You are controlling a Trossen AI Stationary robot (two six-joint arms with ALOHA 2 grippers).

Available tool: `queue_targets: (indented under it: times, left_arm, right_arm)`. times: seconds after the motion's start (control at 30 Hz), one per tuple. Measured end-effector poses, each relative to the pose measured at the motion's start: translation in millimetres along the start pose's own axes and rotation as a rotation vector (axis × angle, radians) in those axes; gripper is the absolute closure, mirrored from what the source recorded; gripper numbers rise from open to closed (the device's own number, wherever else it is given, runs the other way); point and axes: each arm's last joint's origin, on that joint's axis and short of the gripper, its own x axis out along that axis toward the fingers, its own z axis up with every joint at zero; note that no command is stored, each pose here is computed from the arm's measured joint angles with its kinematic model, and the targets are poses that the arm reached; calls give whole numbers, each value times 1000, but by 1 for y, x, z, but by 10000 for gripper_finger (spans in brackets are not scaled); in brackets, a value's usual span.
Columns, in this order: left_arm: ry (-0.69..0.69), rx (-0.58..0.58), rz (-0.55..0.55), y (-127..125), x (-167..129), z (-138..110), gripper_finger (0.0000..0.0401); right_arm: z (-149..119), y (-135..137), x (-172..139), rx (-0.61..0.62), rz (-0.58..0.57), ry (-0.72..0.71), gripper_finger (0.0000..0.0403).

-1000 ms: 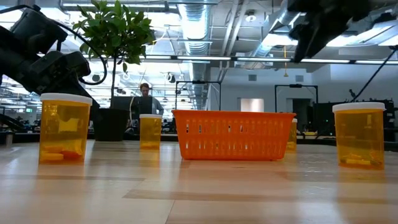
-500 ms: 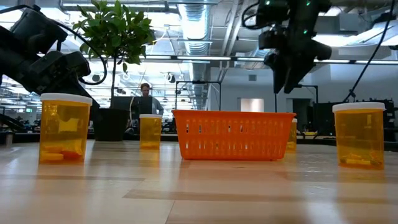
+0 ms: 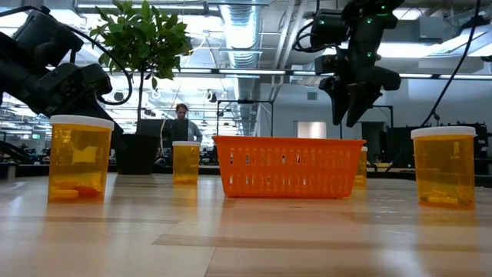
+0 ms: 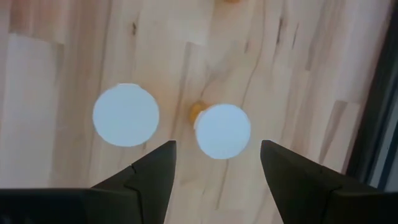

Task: Pick and place pill bottles into a basket
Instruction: Put the orange pill bottle into the orange bin

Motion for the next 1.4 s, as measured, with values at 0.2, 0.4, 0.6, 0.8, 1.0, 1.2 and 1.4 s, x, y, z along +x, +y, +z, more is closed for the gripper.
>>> queue_targets:
  times: [0.2, 0.4, 0.6, 0.8, 1.0, 1.2, 1.4]
  left_arm:
    - [0, 0, 0, 0, 0, 0, 156]
    - [0, 0, 0, 0, 0, 0, 156]
    - [0, 0, 0, 0, 0, 0, 156]
    - [0, 0, 0, 0, 0, 0, 156]
    - [0, 0, 0, 0, 0, 0, 156]
    - [0, 0, 0, 0, 0, 0, 156]
    - [0, 0, 0, 0, 0, 0, 156]
  right_arm:
    - [-1, -3, 0, 56, -12, -7, 175]
    - [0, -1, 0, 37, -10, -8, 167]
    - [0, -2, 0, 29, -12, -6, 141]
    - [-6, -3, 6, -25, -31, 17, 132]
    - [-9, -4, 11, -68, -32, 21, 132]
    - [-8, -8, 12, -90, -52, 2, 132]
    - [-6, -9, 20, -78, -34, 22, 132]
